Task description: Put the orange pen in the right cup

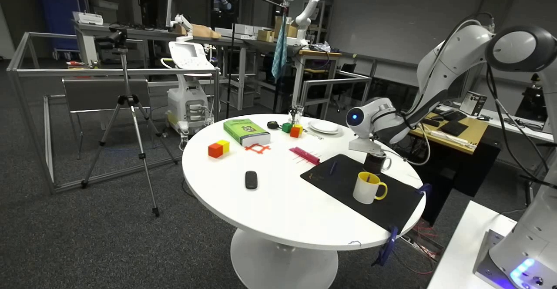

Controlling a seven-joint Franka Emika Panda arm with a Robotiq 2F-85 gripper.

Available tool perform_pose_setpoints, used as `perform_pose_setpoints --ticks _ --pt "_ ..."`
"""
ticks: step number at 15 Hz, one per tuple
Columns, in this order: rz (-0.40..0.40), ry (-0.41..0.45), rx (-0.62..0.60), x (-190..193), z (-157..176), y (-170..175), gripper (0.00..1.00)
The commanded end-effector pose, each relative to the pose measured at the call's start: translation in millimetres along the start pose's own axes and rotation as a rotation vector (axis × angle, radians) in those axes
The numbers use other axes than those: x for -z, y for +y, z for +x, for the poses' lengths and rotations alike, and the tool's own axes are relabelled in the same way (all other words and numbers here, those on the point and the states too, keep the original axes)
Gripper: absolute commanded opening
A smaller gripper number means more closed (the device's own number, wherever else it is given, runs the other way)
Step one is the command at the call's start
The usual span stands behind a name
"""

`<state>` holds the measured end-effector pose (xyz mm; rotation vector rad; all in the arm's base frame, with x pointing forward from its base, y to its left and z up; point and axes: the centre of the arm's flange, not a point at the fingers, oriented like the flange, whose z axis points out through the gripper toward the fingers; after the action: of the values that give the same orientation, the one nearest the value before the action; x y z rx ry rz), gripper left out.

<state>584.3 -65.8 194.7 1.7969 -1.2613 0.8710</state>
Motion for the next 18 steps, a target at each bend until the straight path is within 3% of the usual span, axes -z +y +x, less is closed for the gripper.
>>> perform_pose_setpoints --ticks 1,2,3,11,15,18 --pt "0.001 0.006 0.005 -3 -2 -9 0.08" --pt "0.001 0.001 0.007 -3 -3 -9 0.36" --pt "0.001 -0.001 0.009 -2 -4 -9 0.38" --pt "0.044 -0.029 -0.058 26 28 -9 0.98" --pt "0.099 -0.08 -0.12 58 58 -5 1.0" --pt "0.158 -0.177 -0.161 82 73 -6 1.0"
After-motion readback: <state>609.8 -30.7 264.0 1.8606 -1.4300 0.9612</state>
